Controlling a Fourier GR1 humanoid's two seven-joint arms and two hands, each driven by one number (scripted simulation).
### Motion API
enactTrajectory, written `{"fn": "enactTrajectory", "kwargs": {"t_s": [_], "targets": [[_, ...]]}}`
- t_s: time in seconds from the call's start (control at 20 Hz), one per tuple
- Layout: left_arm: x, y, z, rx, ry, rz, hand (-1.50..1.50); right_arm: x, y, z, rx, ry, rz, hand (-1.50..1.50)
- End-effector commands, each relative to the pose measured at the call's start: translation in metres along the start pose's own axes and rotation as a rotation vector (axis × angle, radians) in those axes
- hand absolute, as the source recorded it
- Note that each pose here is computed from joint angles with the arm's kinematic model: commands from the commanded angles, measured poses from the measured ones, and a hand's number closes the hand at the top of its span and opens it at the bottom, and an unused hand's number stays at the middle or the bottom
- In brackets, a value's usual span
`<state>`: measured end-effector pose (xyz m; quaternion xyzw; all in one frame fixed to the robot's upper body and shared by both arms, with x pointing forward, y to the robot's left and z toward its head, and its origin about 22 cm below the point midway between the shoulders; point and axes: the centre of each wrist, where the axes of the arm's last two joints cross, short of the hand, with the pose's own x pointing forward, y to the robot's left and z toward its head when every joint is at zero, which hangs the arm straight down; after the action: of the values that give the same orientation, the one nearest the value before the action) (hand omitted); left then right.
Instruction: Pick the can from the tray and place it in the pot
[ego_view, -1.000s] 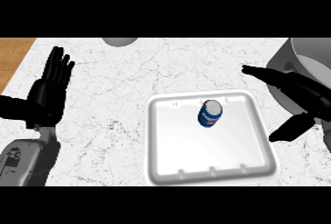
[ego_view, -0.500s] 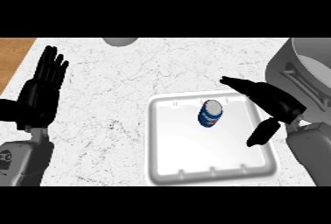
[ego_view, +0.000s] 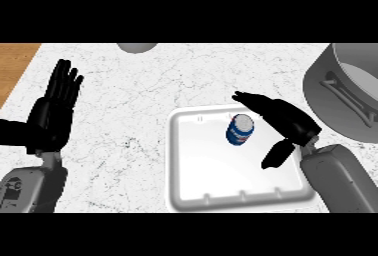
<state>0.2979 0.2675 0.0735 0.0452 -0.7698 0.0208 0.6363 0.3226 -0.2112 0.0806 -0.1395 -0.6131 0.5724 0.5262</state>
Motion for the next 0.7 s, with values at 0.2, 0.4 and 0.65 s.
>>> {"fn": "enactTrajectory", "kwargs": {"t_s": [0.2, 0.4, 0.65], "targets": [[0.004, 0.014, -0.016, 0.000, -0.012, 0.001, 0.00, -0.001, 0.017, -0.008, -0.007, 0.111, 0.073, -1.50], [0.007, -0.005, -0.013, 0.007, 0.002, -0.007, 0.00, -0.006, 0.040, -0.037, 0.011, 0.110, 0.043, -1.50], [0.010, -0.015, -0.005, 0.008, -0.007, 0.019, 0.00, -0.024, 0.042, -0.044, 0.011, 0.090, 0.046, -1.50]]}}
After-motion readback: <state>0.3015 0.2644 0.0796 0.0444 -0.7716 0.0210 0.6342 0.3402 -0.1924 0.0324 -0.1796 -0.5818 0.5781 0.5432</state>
